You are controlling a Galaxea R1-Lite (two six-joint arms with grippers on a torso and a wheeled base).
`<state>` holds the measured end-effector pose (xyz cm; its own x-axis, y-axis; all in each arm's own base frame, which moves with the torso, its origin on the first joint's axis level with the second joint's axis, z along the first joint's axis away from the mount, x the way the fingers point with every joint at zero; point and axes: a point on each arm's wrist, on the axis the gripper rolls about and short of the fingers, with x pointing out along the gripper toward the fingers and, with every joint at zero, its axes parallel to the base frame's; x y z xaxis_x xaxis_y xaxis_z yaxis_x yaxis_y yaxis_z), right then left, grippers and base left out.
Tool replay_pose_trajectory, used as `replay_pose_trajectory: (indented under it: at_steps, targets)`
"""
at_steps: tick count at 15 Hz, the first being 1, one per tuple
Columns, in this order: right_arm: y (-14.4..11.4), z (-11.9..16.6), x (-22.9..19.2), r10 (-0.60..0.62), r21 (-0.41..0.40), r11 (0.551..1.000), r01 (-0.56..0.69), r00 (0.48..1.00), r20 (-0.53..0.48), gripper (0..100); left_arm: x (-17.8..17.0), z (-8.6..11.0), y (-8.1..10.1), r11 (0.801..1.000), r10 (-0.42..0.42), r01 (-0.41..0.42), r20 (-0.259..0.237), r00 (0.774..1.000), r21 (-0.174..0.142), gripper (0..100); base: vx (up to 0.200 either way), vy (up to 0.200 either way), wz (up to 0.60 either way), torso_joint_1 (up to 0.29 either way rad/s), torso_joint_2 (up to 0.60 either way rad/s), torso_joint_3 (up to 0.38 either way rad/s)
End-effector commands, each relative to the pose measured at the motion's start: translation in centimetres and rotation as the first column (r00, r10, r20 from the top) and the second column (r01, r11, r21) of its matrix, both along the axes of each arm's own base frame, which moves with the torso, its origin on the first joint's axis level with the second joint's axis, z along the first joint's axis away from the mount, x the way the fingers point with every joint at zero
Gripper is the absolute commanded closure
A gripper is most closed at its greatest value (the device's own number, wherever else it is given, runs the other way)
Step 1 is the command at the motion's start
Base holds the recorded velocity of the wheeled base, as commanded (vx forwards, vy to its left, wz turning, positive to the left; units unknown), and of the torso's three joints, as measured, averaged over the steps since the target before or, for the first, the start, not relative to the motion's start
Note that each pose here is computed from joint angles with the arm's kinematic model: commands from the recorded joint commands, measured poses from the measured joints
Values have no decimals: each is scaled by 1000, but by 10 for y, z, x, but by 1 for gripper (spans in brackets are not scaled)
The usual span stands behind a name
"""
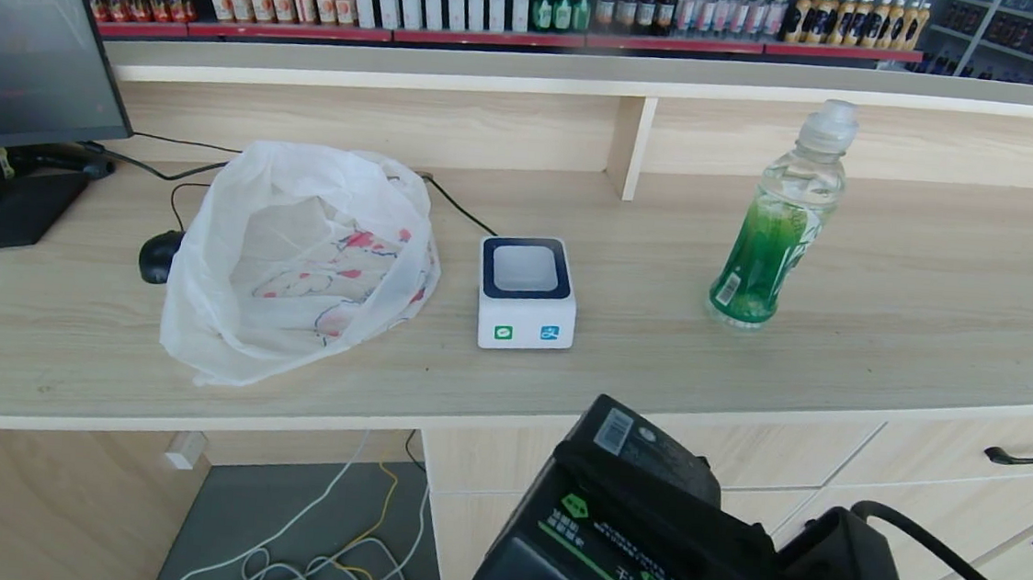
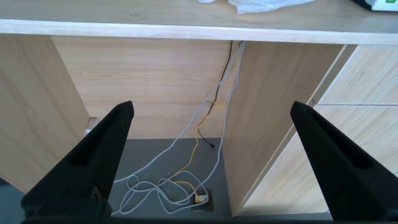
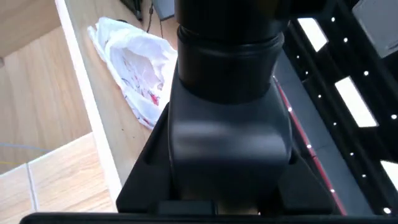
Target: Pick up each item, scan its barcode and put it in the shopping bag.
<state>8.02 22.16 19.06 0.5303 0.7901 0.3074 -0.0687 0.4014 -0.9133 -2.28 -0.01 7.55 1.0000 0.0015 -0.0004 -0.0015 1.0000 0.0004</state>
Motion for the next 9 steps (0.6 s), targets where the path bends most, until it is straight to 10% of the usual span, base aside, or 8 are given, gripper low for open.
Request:
replay_pose_trajectory:
  at_steps: [1, 9]
  targets:
    - [7, -15, 5, 20, 26, 1000, -17, 989, -146, 100, 0, 0, 0, 1000, 0, 0, 0, 1000, 0, 0, 0, 0, 0, 0, 0, 0]
    - [11, -36, 8, -11, 204, 970, 130, 866, -500, 100, 0, 0, 0, 1000, 0, 0, 0, 1000, 0, 0, 0, 0, 0, 0, 0, 0]
